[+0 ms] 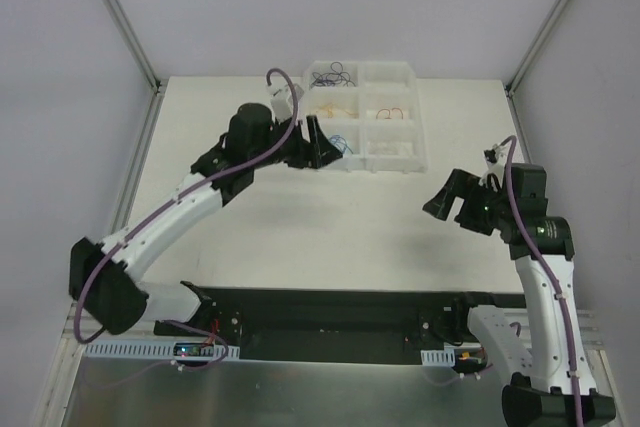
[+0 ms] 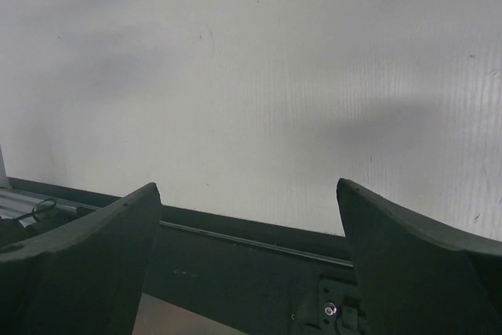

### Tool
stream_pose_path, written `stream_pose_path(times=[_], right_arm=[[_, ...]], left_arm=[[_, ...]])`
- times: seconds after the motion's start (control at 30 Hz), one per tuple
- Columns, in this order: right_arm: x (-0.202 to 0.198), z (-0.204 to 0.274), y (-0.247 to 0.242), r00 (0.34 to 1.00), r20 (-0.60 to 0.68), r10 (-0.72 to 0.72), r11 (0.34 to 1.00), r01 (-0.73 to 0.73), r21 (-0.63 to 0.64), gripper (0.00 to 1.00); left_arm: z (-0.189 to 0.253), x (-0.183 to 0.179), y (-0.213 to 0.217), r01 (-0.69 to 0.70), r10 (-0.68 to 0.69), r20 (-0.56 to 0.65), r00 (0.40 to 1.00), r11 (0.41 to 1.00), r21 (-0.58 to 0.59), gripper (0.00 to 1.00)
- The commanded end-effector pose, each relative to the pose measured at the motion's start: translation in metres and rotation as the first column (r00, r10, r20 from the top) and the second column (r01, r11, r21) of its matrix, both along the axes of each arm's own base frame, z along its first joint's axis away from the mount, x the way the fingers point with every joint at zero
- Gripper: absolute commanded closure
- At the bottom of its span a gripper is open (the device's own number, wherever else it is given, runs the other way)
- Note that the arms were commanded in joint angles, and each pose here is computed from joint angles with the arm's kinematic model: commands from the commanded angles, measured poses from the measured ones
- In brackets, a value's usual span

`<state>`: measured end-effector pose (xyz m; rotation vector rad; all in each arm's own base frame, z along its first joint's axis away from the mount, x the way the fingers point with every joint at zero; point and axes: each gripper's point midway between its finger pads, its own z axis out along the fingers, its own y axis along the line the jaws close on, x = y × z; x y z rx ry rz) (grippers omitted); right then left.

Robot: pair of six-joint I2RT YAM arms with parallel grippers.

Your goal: Untangle the cables

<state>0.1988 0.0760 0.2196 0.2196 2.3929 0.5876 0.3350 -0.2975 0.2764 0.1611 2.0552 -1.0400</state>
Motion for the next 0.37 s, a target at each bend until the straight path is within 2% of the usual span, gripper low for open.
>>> stream_pose_path(times=[0.0,0.13,0.33], right_arm=[[0.002,-0.006,0.015,0.992,0.127,0.006,0.995,-0.019,0.095,0.04],[-0.008,-0.027,0.029,0.987,0.159,0.029,0.981,-0.059,0.185,0.04],[-0.021,-0.051,0.027,0.963,0.269,-0.023,0.977,-0.035,0.211,0.04]], left_arm=[[-0.02,-0.072,0.02,0.076,-0.076,-0.007,0.997,0.997,0.01,0.3],[-0.029,-0.108,0.054,0.004,-0.003,0.023,1.0,1.0,-0.024,0.23],[-0.045,-0.121,0.078,-0.091,0.092,0.014,0.996,0.994,-0.055,0.17]])
